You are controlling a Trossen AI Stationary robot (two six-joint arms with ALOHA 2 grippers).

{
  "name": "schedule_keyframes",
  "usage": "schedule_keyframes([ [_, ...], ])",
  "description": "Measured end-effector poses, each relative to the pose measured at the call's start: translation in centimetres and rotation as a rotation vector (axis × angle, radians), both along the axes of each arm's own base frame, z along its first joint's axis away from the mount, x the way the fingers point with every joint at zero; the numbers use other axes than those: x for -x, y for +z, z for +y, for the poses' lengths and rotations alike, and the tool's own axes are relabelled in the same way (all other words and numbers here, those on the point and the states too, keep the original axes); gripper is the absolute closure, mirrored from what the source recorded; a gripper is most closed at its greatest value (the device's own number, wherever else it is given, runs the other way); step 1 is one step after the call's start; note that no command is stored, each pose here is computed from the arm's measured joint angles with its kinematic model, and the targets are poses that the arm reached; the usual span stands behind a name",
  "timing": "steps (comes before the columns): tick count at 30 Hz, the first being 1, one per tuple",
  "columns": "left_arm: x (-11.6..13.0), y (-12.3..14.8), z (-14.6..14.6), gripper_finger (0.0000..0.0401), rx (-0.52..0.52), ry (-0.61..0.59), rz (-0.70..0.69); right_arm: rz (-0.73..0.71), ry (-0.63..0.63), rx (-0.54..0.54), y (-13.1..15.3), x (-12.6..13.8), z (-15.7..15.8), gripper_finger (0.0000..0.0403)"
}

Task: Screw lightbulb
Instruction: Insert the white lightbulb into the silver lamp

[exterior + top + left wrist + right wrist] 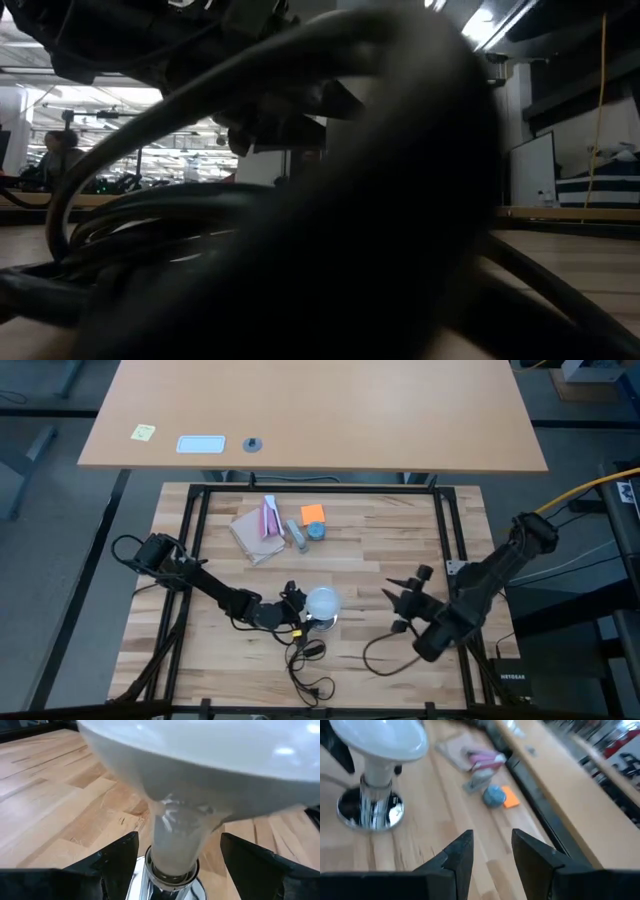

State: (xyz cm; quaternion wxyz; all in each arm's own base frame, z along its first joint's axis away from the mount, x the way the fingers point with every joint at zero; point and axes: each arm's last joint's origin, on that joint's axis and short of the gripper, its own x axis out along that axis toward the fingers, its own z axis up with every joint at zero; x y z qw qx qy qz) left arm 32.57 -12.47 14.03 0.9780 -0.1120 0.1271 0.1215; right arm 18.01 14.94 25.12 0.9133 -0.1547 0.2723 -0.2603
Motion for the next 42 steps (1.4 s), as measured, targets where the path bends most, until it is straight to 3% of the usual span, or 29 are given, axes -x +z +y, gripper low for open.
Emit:
schedule_keyframes([
  [8, -0.1, 0.1, 0.3, 0.0127, 0.039, 0.016, -0.021, -0.289, -0.055, -0.169, -7.0, -0.8, 1.1, 0.0265],
  [20, -0.2, 0.1, 0.3, 0.0127, 0.050, 0.021, -0.023, -0.160, -0.084, -0.380, -11.5, -4.5, 0.3, 0.0265],
  [30, -0.2, 0.2, 0.3, 0.0127, 0.073, 0.026, -0.035, -0.150, 0.053, -0.387, -13.0, -7.3, 0.9, 0.0265],
  [42, -0.2, 0.3, 0.2, 0.0142, 0.033, 0.010, -0.038, -0.142, 0.065, -0.428, -14.2, -8.1, 0.7, 0.0265],
])
